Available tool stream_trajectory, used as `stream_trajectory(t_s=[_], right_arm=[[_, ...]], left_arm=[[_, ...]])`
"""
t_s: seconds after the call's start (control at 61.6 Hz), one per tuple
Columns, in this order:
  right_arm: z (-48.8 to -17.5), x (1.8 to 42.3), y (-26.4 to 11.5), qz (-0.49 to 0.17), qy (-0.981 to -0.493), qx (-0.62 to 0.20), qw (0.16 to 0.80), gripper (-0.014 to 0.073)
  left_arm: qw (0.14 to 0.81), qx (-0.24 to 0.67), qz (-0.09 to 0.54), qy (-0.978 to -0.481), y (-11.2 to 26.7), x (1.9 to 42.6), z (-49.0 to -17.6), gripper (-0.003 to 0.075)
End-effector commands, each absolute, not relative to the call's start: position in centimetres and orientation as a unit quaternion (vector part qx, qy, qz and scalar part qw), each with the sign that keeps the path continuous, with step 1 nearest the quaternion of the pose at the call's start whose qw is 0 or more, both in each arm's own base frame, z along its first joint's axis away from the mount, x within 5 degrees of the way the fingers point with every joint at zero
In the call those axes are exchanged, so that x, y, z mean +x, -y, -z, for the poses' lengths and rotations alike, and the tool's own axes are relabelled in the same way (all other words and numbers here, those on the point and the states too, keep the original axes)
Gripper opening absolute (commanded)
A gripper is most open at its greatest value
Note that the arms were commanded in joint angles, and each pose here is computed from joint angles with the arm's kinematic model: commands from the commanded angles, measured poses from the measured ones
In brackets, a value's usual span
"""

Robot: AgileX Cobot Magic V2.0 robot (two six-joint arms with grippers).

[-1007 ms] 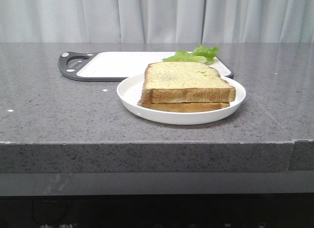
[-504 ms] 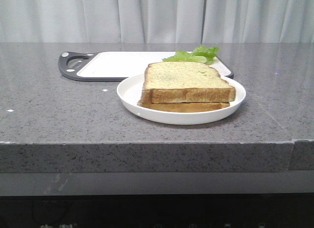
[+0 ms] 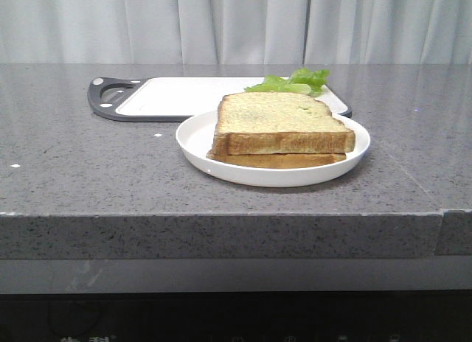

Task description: Left arm grabs bread, right arm adds lettuce

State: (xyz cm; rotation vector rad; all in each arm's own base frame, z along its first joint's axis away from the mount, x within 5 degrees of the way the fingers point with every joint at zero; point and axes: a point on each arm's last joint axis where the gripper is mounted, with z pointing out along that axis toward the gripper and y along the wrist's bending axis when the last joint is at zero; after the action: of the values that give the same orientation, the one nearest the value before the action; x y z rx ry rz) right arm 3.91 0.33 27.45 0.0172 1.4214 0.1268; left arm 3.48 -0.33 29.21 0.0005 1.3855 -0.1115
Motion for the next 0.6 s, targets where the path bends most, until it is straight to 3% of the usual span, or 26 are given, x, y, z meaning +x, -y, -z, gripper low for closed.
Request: stream_trajectory(t_s=[0.0,0.292,0.585], right_arm=[[-31.4,3.4,-0.3,-0.055,-0.62,0.007,0.782,-0.0118],[-37.9,5.3,-0.5,-0.057,-0.68,0.001,0.731,-0.0118],[-36.6,8.9,-0.8,-0.054,-0.775,-0.002,0.63,-0.0118]], left_arm=[[0.778,-0.001,0.058,-0.626,0.4,2.9,-33.1,-0.002],[0.687,0.013,0.061,-0.724,0.7,4.5,-38.6,-0.002],[0.624,0.012,0.062,-0.779,1.0,7.8,-38.0,-0.002]])
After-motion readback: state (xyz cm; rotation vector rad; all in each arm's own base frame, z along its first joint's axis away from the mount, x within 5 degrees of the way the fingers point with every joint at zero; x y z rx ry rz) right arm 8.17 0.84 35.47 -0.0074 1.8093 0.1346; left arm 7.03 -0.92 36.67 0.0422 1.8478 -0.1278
